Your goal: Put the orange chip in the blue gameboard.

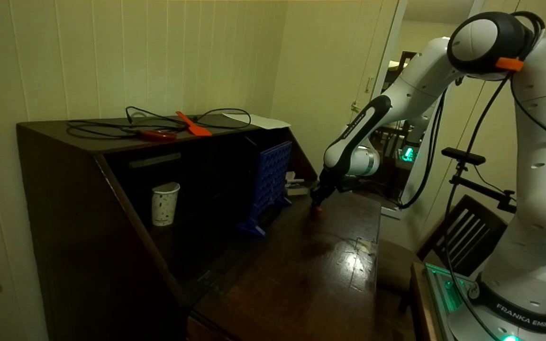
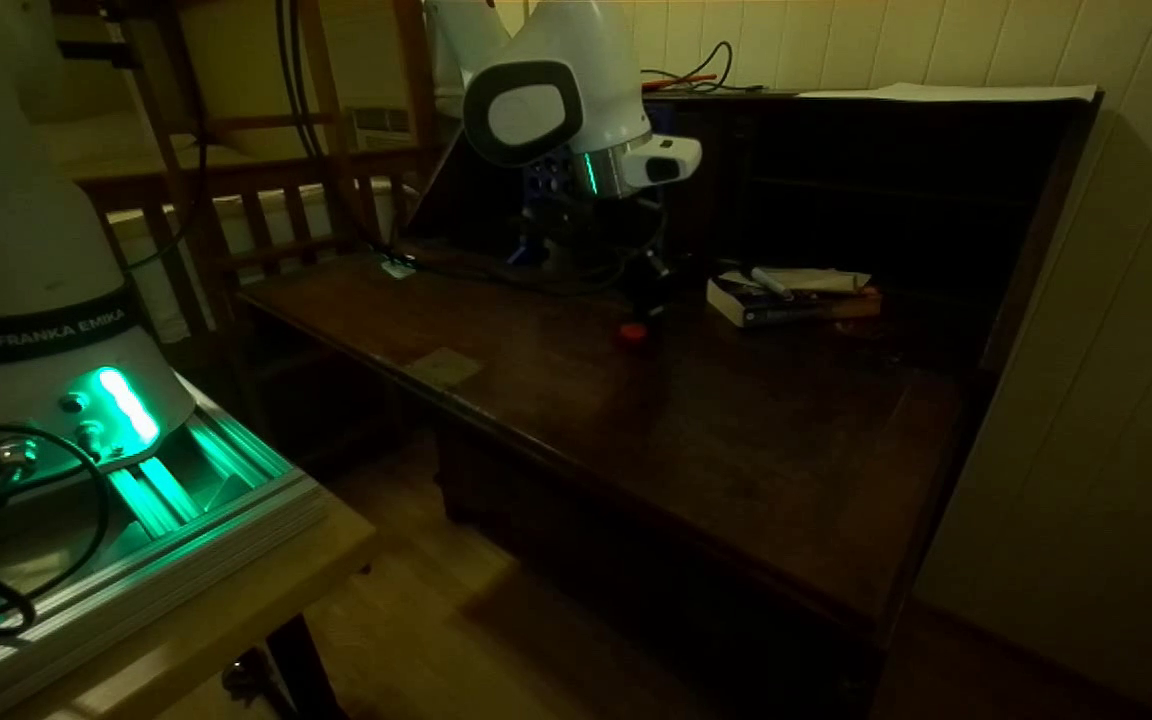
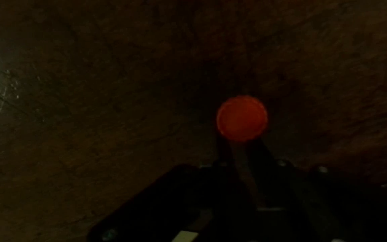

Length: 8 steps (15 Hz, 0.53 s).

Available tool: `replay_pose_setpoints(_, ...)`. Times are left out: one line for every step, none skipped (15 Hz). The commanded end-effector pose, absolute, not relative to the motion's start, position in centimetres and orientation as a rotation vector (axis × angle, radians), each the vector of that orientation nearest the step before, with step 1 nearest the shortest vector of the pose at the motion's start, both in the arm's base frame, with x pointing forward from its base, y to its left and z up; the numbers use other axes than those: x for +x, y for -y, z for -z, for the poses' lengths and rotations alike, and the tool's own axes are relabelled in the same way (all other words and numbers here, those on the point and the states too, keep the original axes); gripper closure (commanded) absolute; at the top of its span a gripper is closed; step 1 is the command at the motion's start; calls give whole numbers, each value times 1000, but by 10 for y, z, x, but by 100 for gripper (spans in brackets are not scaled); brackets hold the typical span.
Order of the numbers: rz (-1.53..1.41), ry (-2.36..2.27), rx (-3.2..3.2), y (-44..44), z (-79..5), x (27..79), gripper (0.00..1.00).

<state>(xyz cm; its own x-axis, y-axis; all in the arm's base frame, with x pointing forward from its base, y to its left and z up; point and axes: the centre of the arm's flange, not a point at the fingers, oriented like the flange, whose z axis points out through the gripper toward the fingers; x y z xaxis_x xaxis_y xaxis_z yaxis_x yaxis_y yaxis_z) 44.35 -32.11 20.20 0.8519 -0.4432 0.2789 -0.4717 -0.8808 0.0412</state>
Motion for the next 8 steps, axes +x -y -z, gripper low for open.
replay_pose_setpoints(-406,704,2920,329,-198,445,53)
replay_pose_setpoints(-402,705,2919,329,-199,444,51)
replay_pose_setpoints(-401,705,2919,329,-199,443,44)
replay_pose_setpoints(-396,702,2921,330,-200,442,38)
replay_pose_setpoints(-395,701,2920,330,-201,442,31)
replay_pose_setpoints(-391,697,2922,329,-201,441,23)
replay_pose_setpoints(-380,689,2929,328,-201,441,17)
replay_pose_setpoints(-369,683,2930,328,-201,441,9)
